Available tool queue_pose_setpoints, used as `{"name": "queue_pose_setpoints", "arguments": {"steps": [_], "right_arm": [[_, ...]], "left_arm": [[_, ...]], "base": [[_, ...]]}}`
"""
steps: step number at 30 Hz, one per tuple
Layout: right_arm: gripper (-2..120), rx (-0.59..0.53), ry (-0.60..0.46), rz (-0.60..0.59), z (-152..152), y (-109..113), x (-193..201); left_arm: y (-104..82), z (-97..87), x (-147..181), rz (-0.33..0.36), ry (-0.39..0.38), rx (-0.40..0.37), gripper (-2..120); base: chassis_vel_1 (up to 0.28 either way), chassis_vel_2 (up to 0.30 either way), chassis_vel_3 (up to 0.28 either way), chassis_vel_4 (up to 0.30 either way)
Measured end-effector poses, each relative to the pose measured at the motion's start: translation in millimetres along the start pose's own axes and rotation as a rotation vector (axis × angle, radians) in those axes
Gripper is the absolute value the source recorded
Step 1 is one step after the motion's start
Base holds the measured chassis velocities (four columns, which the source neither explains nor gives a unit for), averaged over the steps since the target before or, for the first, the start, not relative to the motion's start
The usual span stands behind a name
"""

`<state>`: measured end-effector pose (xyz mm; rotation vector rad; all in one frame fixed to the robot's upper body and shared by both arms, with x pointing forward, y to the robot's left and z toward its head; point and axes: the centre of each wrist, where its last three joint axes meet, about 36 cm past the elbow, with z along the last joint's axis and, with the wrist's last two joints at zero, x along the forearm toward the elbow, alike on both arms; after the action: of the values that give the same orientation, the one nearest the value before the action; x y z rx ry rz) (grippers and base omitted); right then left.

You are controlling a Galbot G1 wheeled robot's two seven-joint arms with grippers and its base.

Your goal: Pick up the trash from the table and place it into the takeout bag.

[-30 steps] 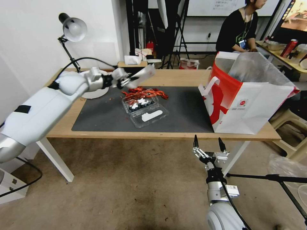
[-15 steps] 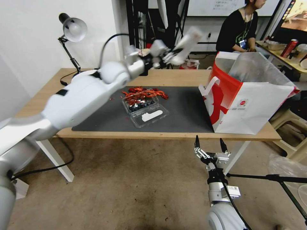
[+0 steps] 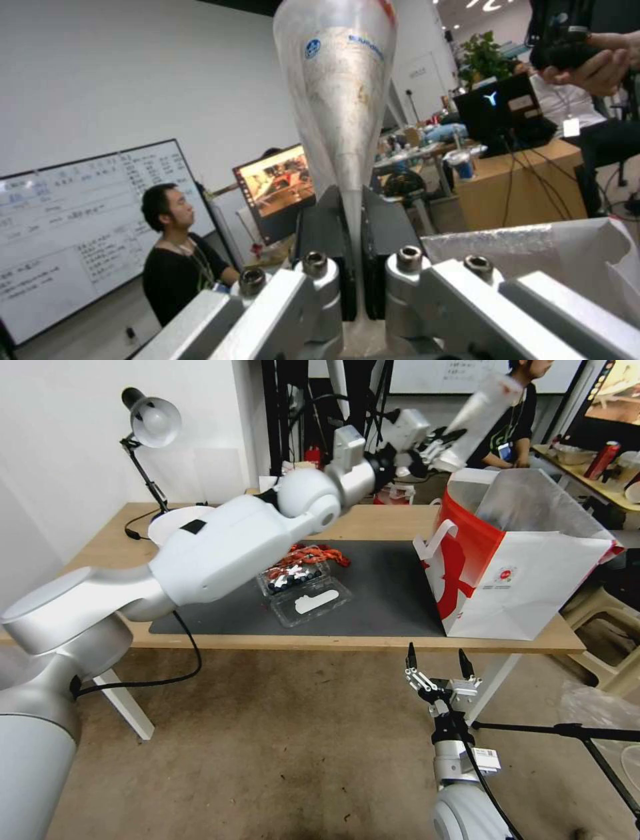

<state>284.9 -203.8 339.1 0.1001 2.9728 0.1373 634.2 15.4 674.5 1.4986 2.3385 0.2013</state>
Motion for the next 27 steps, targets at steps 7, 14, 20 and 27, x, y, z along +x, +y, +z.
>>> {"name": "queue_pose_setpoints", "arguments": {"steps": [7, 14, 20, 27], "right_arm": [[100, 0.004, 0.002, 0.002, 0.0, -2.1, 2.2], [100, 0.002, 0.001, 0.008, 1.1, -2.1, 1.4], [100, -0.001, -0.001, 0.011, 1.3, -2.1, 0.4], [100, 0.001, -0.003, 0.017, 0.9, -5.5, -0.6]], "left_arm": [[-17.7, 11.1, -23.5, 0.034, 0.011, 0.013, 1], [-39.2, 22.6, -55.7, 0.080, 0.029, 0.013, 1], [-55.6, 33.1, -72.8, 0.110, 0.042, 0.008, 1], [-62.7, 42.9, -82.2, 0.114, 0.046, -0.014, 11]], "base": [[0.000, 0.000, 0.000, 0.000], [0.000, 0.000, 0.000, 0.000], [0.000, 0.000, 0.000, 0.000], [0.000, 0.000, 0.000, 0.000]]}}
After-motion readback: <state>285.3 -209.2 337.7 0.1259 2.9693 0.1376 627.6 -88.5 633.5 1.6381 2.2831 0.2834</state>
